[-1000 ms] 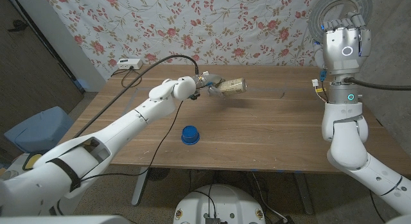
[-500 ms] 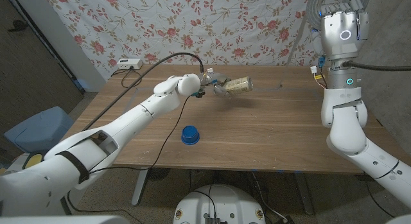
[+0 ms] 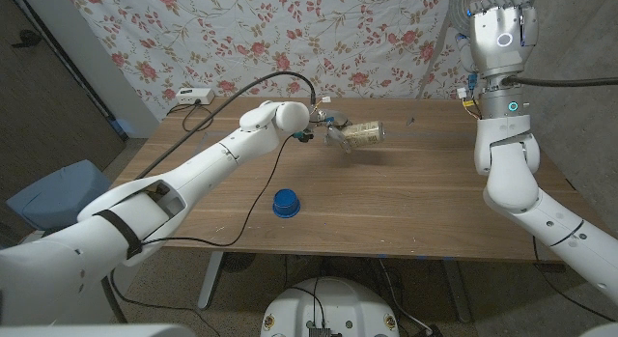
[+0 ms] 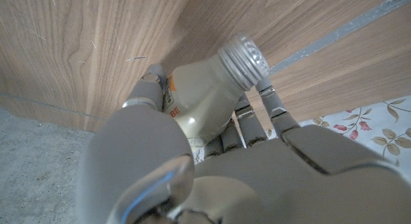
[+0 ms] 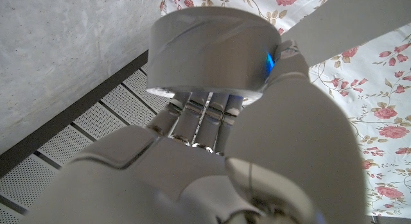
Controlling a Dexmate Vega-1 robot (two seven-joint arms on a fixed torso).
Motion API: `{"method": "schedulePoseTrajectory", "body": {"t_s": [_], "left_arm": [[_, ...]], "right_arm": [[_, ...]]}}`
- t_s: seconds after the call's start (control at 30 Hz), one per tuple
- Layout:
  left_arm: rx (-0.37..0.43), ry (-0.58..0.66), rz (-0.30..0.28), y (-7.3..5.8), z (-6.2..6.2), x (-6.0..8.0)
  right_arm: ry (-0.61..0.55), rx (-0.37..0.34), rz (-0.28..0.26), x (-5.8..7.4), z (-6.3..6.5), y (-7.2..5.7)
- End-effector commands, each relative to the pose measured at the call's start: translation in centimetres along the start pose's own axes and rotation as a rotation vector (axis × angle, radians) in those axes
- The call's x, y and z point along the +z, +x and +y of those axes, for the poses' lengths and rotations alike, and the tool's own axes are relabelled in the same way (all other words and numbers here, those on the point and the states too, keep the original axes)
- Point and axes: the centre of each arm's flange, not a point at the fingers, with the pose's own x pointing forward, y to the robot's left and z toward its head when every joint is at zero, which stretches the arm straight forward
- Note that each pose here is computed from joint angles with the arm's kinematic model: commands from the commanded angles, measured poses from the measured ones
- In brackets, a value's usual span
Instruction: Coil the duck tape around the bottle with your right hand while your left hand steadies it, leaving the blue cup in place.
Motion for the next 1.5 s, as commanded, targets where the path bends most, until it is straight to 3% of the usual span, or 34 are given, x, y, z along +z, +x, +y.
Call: {"method": "schedulePoseTrajectory", "body": {"t_s": [0.03,0.6,0.93,1.2,1.5], "left_arm": [[-0.086,0.025,0.012,0.8,0.8,1.5],[-0.090,-0.224,-0.061,2.9,1.3,3.0],[-0.203,-0.400,-0.133,5.3,0.2,4.0],[-0.301,-0.565,-0.162,6.3,-0.1,3.7],[-0.358,-0.809,-0.278,7.0,0.2,3.9]], "right_arm": [[0.013,0.013,-0.026,1.3,1.2,1.7],[0.012,0.032,-0.049,2.5,1.7,3.0],[0.018,0.025,-0.033,2.4,2.0,3.2],[0.053,0.003,-0.041,2.2,1.7,2.9],[0.064,-0.015,-0.039,1.8,1.4,2.5]]}}
